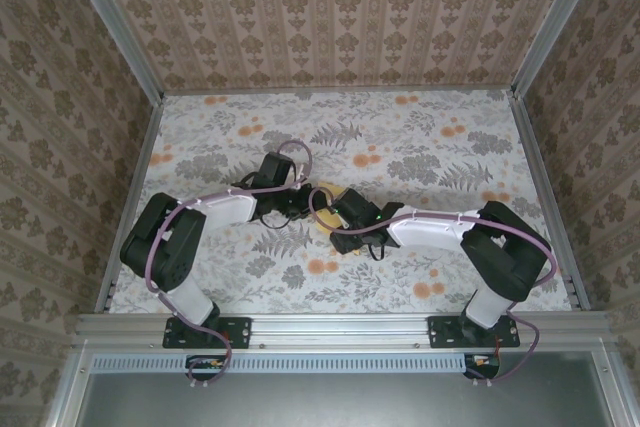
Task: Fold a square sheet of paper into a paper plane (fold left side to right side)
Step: Fourth fold the wing at the center of the table.
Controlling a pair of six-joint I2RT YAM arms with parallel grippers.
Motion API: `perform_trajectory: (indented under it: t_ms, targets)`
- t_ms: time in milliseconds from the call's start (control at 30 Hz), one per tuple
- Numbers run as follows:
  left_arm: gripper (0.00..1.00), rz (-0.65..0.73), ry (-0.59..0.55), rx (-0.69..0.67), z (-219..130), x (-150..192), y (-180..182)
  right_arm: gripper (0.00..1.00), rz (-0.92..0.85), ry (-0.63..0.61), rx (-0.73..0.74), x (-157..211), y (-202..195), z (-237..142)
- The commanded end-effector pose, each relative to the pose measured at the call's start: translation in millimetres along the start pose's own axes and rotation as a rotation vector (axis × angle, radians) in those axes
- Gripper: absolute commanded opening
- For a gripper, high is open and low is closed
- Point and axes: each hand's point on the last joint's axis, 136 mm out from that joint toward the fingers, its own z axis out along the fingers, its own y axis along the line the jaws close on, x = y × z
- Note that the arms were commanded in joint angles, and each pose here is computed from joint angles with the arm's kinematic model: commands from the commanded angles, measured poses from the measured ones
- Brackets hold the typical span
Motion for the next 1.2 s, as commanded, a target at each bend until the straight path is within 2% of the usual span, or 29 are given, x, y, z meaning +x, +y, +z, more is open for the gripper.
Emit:
perform_trajectory:
  t_ms: [0, 167, 267, 433, 533, 733, 1167]
  targets:
    - [0.23, 0.012, -0.01, 0.035, -6.7, -4.0, -18.3, 0.45, -0.013, -0.024, 0.038, -10.8, -2.8, 1.5]
    - [0.32, 0.024, -0.025, 0.012, -16.0, -5.0, -16.5, 0.28, -0.009, -0.012, 0.038, -6.6, -3.4, 1.9]
    - [0.43, 0.03, -0.041, 0.006, -25.3, -6.2, -16.1, 0.18, -0.005, -0.003, 0.032, -2.9, -2.8, 2.6]
    - [0.51, 0.032, -0.083, -0.028, -47.8, -6.6, -9.4, 0.06, 0.036, -0.001, -0.02, 0.1, 2.7, 2.7]
    - [0.51, 0.011, -0.094, -0.041, -54.5, -3.1, -1.2, 0.02, 0.09, -0.01, -0.09, -3.0, 8.1, 0.1]
    - [0.39, -0.021, -0.056, -0.021, -36.6, 4.9, 5.7, 0.0, 0.189, -0.002, -0.246, -6.1, 14.6, -6.0]
    - [0.36, -0.017, 0.035, -0.007, 21.5, 5.1, -2.8, 0.0, 0.319, 0.013, -0.396, -3.1, 12.3, -2.7]
